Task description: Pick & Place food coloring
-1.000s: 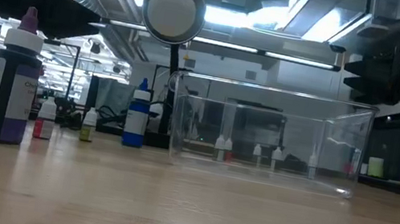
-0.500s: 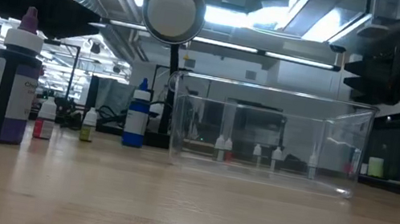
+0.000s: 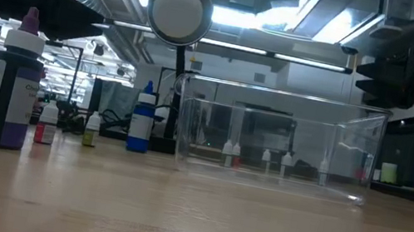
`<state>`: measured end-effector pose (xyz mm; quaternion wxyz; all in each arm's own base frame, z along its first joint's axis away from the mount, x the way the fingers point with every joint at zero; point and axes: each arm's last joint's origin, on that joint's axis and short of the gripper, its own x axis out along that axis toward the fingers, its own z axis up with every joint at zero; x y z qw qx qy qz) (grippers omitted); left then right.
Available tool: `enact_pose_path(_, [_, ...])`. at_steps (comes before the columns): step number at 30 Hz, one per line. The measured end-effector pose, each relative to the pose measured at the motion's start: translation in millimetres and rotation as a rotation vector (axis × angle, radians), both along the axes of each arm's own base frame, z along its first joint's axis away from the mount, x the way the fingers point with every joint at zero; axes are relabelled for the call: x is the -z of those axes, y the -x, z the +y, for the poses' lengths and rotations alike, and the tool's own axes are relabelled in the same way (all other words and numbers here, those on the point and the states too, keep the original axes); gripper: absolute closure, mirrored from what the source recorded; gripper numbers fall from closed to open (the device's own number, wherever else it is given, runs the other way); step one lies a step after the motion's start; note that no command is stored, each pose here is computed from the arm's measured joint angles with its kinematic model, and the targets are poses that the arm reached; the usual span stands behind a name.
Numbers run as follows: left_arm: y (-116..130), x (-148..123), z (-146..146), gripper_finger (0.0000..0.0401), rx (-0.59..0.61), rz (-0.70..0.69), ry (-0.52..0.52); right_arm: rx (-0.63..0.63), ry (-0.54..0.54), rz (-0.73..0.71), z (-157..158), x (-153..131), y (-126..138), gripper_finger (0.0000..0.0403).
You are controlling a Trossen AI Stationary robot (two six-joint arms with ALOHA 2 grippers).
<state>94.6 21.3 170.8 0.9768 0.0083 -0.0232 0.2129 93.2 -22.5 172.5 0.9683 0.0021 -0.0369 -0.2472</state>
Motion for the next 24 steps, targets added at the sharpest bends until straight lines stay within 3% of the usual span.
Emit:
enact_pose_path(6, [0.0,0.0,0.0,0.0054,-0.001,0.000,0.000,0.001,0.006,0.004,0.0,0.1,0.0,0.0021])
enact_pose_path(12, [0.0,0.1,0.0,0.0054,0.000,0.000,0.000,0.007,0.091,0.050,0.0,0.0,0.0,0.0021])
enact_pose_path(24, [0.0,0.0,0.0,0.0054,0.000,0.000,0.000,0.007,0.092,0.050,0.0,0.1,0.0,0.0021])
